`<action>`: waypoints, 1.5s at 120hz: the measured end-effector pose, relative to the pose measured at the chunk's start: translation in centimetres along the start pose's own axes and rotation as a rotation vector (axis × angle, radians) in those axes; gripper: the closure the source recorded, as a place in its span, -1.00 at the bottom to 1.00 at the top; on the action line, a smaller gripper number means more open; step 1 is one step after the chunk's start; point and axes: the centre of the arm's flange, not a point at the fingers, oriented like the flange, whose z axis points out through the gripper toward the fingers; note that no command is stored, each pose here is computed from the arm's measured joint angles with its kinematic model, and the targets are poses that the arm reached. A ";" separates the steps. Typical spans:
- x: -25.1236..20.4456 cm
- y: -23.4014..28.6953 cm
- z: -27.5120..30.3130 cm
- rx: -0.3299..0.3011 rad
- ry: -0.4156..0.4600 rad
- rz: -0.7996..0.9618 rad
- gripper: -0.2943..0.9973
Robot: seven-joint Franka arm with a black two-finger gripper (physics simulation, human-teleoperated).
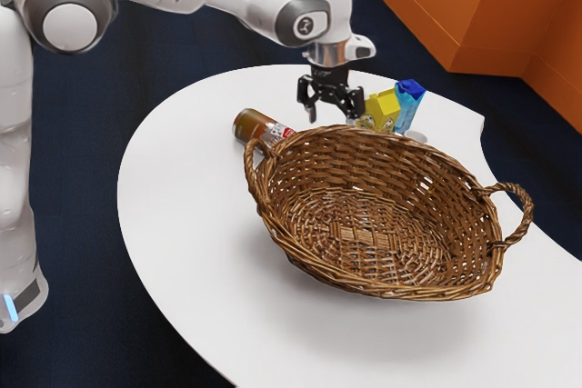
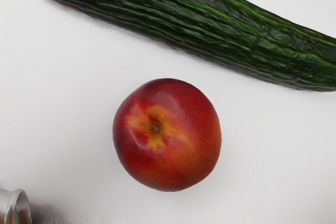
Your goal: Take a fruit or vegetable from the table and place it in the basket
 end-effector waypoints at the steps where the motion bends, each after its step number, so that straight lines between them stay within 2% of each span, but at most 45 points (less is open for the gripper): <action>1: 0.0 -0.1 0.0 0.001 0.000 -0.003 -0.54; 29: 1.2 -2.2 0.7 0.017 -0.002 -0.064 -0.54; 87: 1.4 -1.3 4.9 0.034 -0.041 -0.088 -0.54; 180: 2.4 -0.4 7.1 0.029 -0.024 -0.102 -0.54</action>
